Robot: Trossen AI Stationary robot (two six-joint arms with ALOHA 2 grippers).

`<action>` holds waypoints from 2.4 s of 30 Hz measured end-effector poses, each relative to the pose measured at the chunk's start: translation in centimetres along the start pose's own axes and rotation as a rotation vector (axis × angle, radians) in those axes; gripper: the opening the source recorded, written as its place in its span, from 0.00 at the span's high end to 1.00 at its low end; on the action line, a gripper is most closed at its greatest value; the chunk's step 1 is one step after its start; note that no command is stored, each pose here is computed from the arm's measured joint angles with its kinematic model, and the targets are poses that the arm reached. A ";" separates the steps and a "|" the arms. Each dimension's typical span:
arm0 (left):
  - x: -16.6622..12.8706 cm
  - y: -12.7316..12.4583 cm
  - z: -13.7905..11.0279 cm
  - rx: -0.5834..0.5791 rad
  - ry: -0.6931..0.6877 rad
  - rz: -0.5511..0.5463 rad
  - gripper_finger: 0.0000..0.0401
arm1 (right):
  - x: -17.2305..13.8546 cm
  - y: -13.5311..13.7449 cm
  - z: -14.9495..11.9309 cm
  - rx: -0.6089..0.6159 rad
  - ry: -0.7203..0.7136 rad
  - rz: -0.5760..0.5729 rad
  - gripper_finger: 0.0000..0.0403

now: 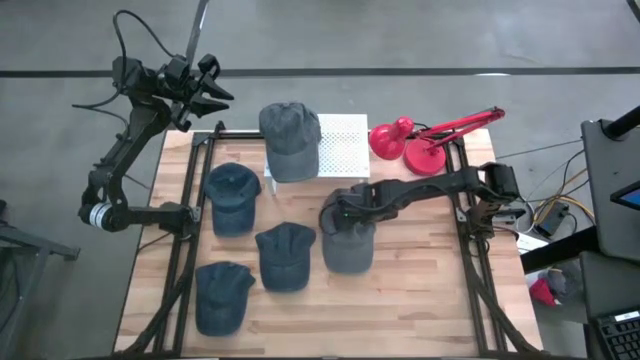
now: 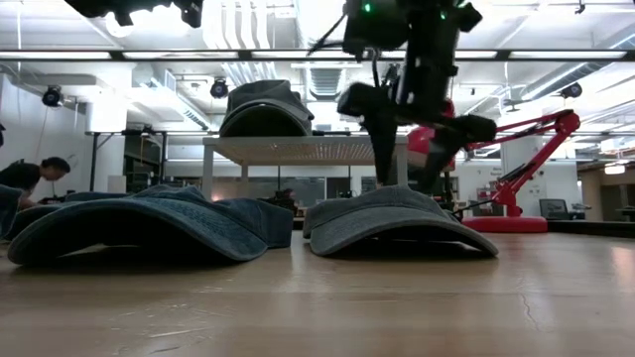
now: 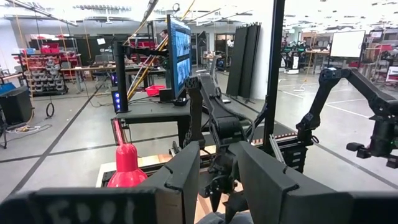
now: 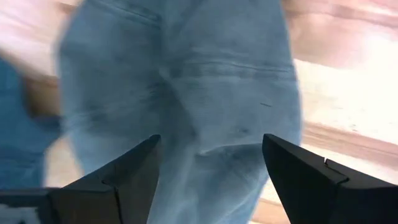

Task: Pick & Place hat
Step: Stack the gray cap on the gray cap on the shelf

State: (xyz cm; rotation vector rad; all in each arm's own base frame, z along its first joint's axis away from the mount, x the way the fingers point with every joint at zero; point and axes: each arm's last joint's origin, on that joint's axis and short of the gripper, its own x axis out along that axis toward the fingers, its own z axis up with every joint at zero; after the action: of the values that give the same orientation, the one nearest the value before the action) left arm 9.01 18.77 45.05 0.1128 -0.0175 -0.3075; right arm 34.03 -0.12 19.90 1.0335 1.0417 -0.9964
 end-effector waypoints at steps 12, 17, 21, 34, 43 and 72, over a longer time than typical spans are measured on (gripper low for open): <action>0.0 0.5 -3.0 -0.071 0.000 -0.002 0.71 | 2.3 -1.1 -0.6 0.044 -0.004 0.016 0.39; 0.0 0.0 -3.9 -0.059 0.000 -0.002 0.71 | 3.2 -1.3 -0.7 0.060 -0.013 0.066 0.42; 0.0 -0.6 -3.9 -0.049 0.000 -0.002 0.71 | 4.1 -2.2 -0.9 0.090 -0.004 0.039 0.44; 0.0 -2.0 -3.1 -0.022 0.000 -0.002 0.71 | 5.0 -3.3 -1.5 0.122 0.047 -0.004 0.78; 0.0 -3.1 -3.7 -0.034 0.000 -0.002 0.71 | 3.2 -1.9 -1.3 0.012 0.160 0.088 0.97; 0.0 -3.6 -3.6 -0.023 0.000 -0.002 0.71 | -20.3 1.3 3.5 -0.115 -0.170 0.774 0.98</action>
State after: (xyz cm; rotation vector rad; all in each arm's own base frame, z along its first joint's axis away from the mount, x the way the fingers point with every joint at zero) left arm 8.07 15.72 41.02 0.0901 -0.0141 -0.3096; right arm 31.71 -0.37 40.37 1.1038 0.4729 -0.3736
